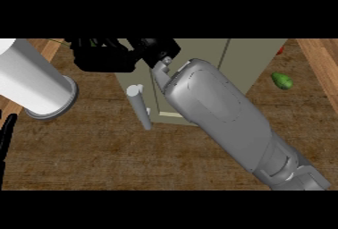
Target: Pick up the wine, place it into the cabinet and close the cabinet
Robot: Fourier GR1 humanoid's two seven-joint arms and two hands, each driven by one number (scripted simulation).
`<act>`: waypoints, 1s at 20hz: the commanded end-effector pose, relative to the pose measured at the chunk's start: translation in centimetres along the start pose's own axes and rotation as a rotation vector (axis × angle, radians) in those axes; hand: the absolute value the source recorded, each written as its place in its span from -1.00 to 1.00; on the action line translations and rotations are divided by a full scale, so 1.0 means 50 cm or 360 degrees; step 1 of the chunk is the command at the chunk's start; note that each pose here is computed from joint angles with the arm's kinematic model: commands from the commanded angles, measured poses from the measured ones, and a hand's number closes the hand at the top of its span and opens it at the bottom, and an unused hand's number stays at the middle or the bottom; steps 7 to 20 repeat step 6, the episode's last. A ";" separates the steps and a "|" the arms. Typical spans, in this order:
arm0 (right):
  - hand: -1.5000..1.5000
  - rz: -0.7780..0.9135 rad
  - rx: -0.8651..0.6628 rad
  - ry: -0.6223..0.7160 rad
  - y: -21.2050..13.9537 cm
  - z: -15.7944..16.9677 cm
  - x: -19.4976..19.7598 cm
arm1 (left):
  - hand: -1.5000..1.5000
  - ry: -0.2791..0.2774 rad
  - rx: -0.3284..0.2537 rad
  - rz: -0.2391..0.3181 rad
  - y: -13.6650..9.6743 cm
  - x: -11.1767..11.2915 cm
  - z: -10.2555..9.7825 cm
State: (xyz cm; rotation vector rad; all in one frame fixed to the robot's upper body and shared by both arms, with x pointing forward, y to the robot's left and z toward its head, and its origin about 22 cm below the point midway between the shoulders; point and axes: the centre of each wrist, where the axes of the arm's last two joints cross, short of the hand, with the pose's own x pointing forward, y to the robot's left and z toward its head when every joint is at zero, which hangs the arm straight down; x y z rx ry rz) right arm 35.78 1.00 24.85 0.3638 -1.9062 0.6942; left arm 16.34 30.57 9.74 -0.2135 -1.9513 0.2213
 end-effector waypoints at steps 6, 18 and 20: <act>1.00 0.0152 -0.0228 0.0152 -0.101 0.005 -0.093 | -1.00 -0.0003 0.0004 0.0001 -0.005 0.000 -0.010; 1.00 0.0152 -0.0228 0.0152 -0.101 0.005 -0.093 | -1.00 -0.0003 0.0004 0.0001 -0.005 0.000 -0.010; 1.00 0.0152 -0.0228 0.0152 -0.101 0.005 -0.093 | -1.00 -0.0003 0.0004 0.0001 -0.005 0.000 -0.010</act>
